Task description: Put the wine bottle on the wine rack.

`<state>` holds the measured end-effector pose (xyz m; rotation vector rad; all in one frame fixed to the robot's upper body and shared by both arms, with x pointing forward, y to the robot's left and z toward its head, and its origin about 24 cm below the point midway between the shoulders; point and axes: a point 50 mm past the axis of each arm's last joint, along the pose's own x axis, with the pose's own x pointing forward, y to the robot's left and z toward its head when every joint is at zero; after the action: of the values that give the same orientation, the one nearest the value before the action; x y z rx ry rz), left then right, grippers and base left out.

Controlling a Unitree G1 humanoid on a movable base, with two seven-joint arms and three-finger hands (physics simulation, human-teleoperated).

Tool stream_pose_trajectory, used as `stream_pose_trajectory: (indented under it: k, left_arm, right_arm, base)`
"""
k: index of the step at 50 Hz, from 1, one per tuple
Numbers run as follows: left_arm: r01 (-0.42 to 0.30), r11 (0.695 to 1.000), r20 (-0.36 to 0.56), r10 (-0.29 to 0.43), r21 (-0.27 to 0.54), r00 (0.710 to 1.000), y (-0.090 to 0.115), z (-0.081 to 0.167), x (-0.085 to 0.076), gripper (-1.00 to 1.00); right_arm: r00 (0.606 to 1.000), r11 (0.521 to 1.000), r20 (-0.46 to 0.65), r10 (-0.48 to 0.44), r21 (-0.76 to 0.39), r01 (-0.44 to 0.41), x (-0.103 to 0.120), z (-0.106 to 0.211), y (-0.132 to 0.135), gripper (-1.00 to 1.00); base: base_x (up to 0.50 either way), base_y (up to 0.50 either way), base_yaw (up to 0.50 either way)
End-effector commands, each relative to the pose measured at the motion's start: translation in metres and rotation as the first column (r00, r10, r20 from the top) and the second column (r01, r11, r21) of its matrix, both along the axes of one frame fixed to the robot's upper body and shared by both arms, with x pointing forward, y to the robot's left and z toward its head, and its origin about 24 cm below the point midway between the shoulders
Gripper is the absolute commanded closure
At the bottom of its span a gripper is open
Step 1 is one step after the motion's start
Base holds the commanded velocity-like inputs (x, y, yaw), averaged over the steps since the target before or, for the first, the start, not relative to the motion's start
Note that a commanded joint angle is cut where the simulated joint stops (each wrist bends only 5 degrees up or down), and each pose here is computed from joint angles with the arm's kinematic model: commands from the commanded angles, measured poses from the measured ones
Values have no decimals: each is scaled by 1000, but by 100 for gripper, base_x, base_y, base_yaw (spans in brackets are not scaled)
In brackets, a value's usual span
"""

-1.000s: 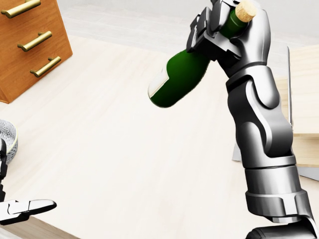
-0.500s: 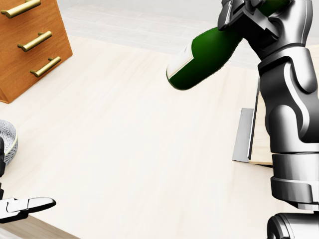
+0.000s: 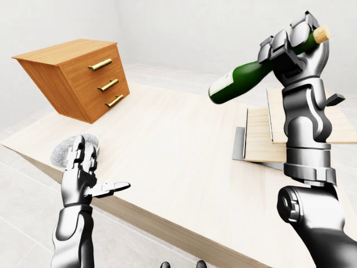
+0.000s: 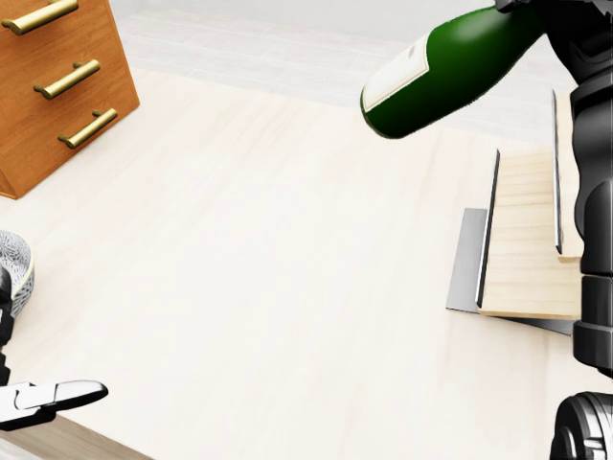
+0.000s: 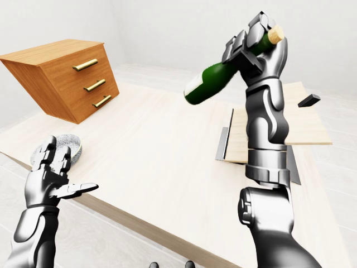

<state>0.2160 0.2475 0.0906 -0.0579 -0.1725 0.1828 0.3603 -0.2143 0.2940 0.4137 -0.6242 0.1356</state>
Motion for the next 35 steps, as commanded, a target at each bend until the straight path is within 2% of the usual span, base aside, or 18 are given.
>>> stream_pose_trajectory:
  k: [1, 11, 21, 35]
  left_arm:
    - [3, 1000, -19, -4, -8, 1000, 1, -5, 1, -100]
    - [5, 1000, -39, -6, -13, 999, 2, -10, 2, -100]
    - [-3, 1000, 16, 3, 7, 1000, 1, 4, -3, -100]
    - [-4, 1000, 9, 4, 7, 1000, 0, 3, -1, -100]
  right_arm:
    - [998, 993, 26, -58, 106, 55, -8, 18, -24, 100]
    - [996, 988, 29, -79, 138, 74, -12, 23, -39, 100]
    - [995, 986, 32, -94, 144, 88, -14, 27, -46, 100]
    - [993, 985, 31, -112, 138, 107, -16, 29, -57, 100]
  base:
    - [0, 0, 0]
    - [0, 0, 0]
    - [0, 0, 0]
    - [0, 0, 0]
